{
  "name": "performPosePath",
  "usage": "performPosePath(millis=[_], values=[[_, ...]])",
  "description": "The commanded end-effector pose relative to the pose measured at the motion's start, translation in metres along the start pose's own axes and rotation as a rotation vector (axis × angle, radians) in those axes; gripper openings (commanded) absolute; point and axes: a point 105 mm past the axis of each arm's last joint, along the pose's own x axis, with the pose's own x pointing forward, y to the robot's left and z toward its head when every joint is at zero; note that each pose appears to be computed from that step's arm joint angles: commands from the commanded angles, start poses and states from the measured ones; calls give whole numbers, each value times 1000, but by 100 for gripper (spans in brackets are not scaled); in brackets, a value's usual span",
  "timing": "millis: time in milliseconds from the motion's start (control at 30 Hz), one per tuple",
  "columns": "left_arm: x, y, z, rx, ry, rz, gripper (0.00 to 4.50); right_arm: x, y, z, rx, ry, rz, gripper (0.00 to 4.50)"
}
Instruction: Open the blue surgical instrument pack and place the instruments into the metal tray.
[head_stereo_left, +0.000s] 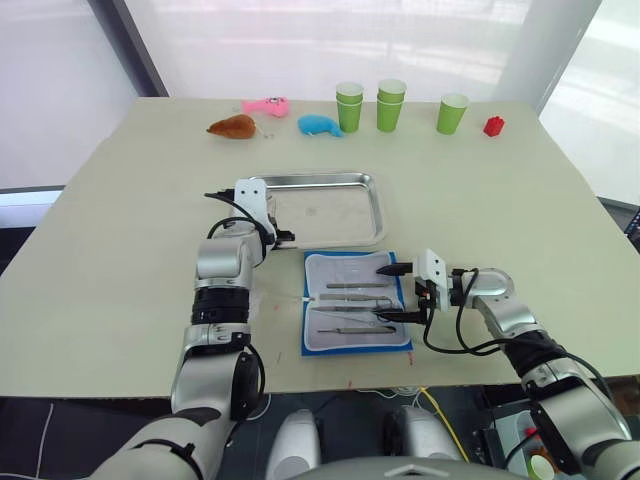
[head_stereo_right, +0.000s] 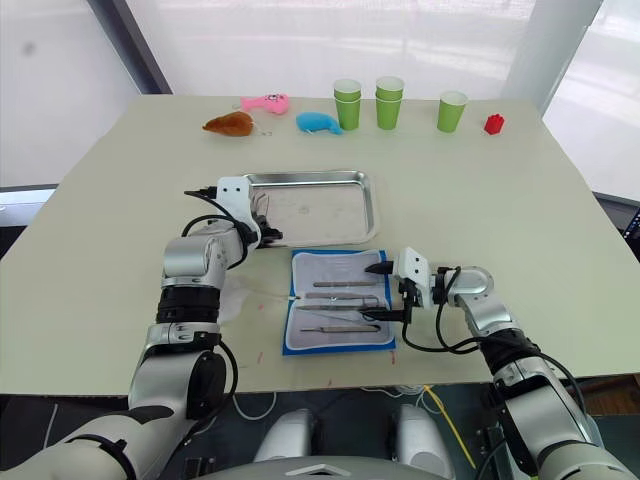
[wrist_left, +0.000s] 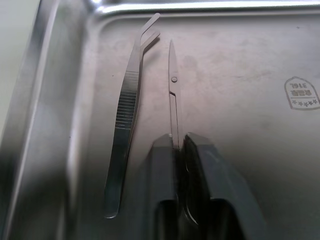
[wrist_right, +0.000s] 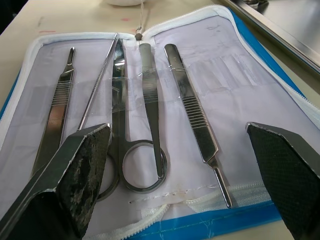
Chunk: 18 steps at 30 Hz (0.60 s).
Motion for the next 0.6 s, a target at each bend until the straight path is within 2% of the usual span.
performPosePath(millis=[33,167,367,467,533,600], values=[[-4,-6,13,20,-41,-1,132,-16,46,-95,251,326,63,450],[-8,-8,23,38,-82,-3,132,-16,46,-95,253,325,62,450],[-23,-26,56,80,-243,-94,132,-16,47,-95,252,325,63,450],[-35,-48,63,123,-312,-245,132,-15,47,-95,252,324,64,450],[-48,-62,63,229,-389,-379,132,-15,47,-95,253,323,64,450],[-60,-70,55,321,-410,-514,132,-14,47,-95,253,322,63,450]])
